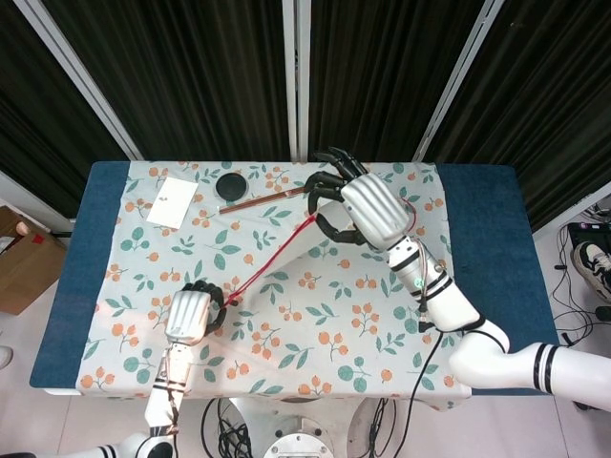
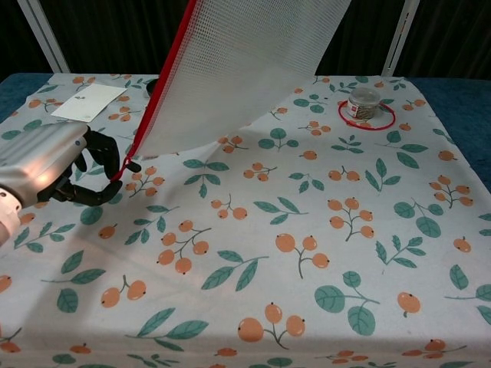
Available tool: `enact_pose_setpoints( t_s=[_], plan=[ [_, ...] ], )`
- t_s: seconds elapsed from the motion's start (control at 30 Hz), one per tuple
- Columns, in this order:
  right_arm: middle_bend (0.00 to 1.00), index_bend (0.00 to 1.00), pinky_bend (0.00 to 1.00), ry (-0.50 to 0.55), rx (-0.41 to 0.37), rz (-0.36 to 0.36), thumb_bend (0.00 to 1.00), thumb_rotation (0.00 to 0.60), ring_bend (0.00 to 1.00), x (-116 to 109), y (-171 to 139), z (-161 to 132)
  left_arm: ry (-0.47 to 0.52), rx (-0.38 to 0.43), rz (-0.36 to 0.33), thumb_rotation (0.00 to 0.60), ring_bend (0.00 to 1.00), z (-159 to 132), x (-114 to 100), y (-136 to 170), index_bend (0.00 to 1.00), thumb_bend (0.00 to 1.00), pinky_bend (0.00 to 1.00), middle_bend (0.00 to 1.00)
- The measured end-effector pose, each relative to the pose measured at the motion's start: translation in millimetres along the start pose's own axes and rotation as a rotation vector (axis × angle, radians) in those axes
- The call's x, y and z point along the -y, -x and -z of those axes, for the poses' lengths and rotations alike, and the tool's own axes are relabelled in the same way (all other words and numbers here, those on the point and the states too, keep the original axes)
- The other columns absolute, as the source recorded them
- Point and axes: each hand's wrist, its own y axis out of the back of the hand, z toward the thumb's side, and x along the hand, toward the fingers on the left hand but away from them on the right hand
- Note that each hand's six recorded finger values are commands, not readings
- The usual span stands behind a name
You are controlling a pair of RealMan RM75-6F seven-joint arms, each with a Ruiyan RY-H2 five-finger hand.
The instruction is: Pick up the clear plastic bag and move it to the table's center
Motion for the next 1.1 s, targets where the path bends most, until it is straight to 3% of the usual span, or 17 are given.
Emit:
enact_pose_setpoints(
  t_s=[0.33, 0.4, 0.43, 0.53, 0.7, 0.83, 0.93, 1.0, 1.1],
  plan=[
    [0.35, 0.87, 0.03, 0.01, 0.018, 0.024, 0.52, 0.6, 0.09, -16, -15, 13, -0.031, -0.011, 0.039, 0.6, 0.38, 7, 4, -2, 0.71, 0.37, 0.44, 0.5],
    [0.35, 0.87, 0.03, 0.003, 0.016, 0.018, 0.52, 0.6, 0.09, -14, -17, 14, -0.032, -0.006, 0.04, 0.6, 0.36, 6, 2, -1, 0.6, 0.36, 0.42, 0.47],
    [0.35, 0.87, 0.03, 0.001, 0.013, 0.016, 0.52, 0.6, 0.09, -13, -18, 14, -0.031, -0.003, 0.041, 0.6, 0.33, 6, 1, -1, 0.46, 0.34, 0.39, 0.41],
    [0.35, 0.87, 0.03, -0.005, -0.004, 0.018, 0.52, 0.6, 0.09, -6, -25, 13, -0.021, 0.006, 0.043, 0.6, 0.22, 4, -5, 0, 0.19, 0.27, 0.28, 0.27],
    [0.33, 0.85, 0.03, -0.022, -0.056, 0.028, 0.52, 0.6, 0.09, 11, -45, 12, 0.004, 0.029, 0.01, 0.6, 0.13, 3, -31, 1, 0.13, 0.12, 0.2, 0.18],
    [0.32, 0.8, 0.02, -0.042, -0.096, 0.003, 0.51, 0.6, 0.09, 31, -70, 13, 0.004, 0.036, -0.033, 0.6, 0.12, 7, -58, 2, 0.12, 0.08, 0.19, 0.17],
    [0.29, 0.67, 0.01, -0.061, -0.105, -0.047, 0.49, 0.6, 0.08, 49, -93, 17, -0.01, 0.026, -0.085, 0.6, 0.12, 14, -81, 0, 0.12, 0.07, 0.19, 0.17],
    [0.24, 0.52, 0.01, -0.086, -0.092, -0.099, 0.45, 0.6, 0.06, 61, -111, 22, -0.017, 0.009, -0.127, 0.6, 0.12, 20, -95, -3, 0.12, 0.07, 0.19, 0.17],
    [0.12, 0.18, 0.0, -0.142, -0.054, -0.189, 0.26, 0.6, 0.0, 74, -133, 33, -0.013, -0.009, -0.155, 0.6, 0.12, 29, -106, -6, 0.13, 0.04, 0.19, 0.17]
  ],
)
